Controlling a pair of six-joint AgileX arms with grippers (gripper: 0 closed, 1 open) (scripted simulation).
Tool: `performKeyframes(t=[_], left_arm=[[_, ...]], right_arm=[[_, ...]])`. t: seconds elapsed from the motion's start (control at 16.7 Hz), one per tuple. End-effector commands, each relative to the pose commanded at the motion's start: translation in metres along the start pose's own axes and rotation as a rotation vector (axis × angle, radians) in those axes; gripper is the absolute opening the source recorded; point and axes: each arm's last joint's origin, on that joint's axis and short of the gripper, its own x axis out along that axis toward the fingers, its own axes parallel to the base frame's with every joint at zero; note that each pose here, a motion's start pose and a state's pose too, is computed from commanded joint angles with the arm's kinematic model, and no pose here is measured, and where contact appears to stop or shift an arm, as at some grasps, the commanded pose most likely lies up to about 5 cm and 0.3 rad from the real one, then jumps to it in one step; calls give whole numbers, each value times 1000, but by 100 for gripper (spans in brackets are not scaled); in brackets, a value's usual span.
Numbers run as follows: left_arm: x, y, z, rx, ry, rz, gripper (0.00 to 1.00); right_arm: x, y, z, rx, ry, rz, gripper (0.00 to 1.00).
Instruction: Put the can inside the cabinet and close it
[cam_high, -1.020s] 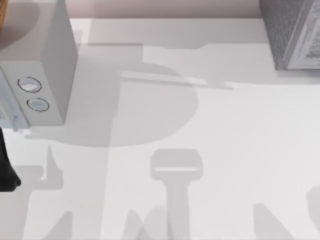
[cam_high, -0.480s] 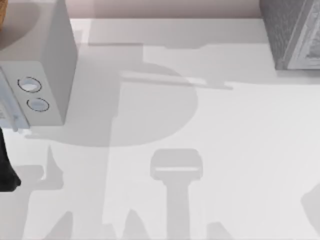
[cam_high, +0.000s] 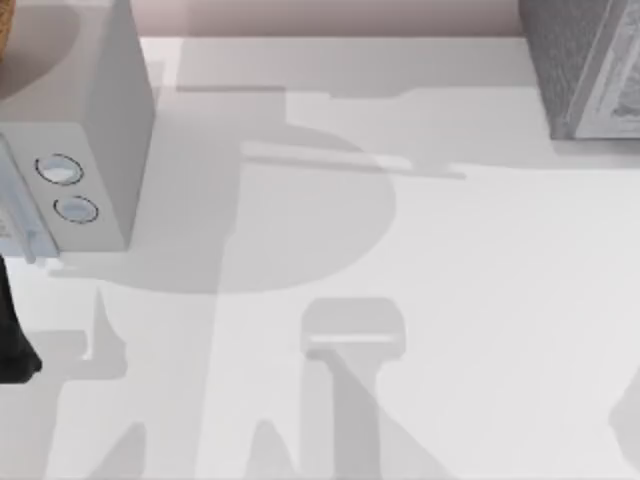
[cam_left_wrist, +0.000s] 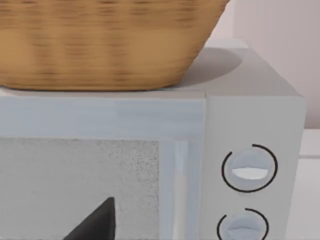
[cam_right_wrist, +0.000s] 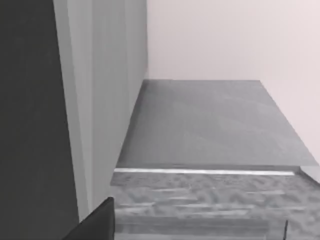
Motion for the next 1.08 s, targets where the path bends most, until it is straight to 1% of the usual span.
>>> performKeyframes(t=[0.18, 0.42, 0.78, 0.96, 1.08], left_arm=[[0, 0, 0, 0, 0, 0, 100], [0, 0, 0, 0, 0, 0, 100], [0, 0, 0, 0, 0, 0, 100], [0, 0, 0, 0, 0, 0, 100], [0, 0, 0, 0, 0, 0, 100]], right_arm=[[22, 30, 2, -1, -10, -6, 100], [39, 67, 6, -7, -31, -26, 100], [60, 128, 3, -3, -20, -15, 100], [67, 153, -2, -3, 2, -58, 100], [68, 180, -4, -6, 11, -84, 100]])
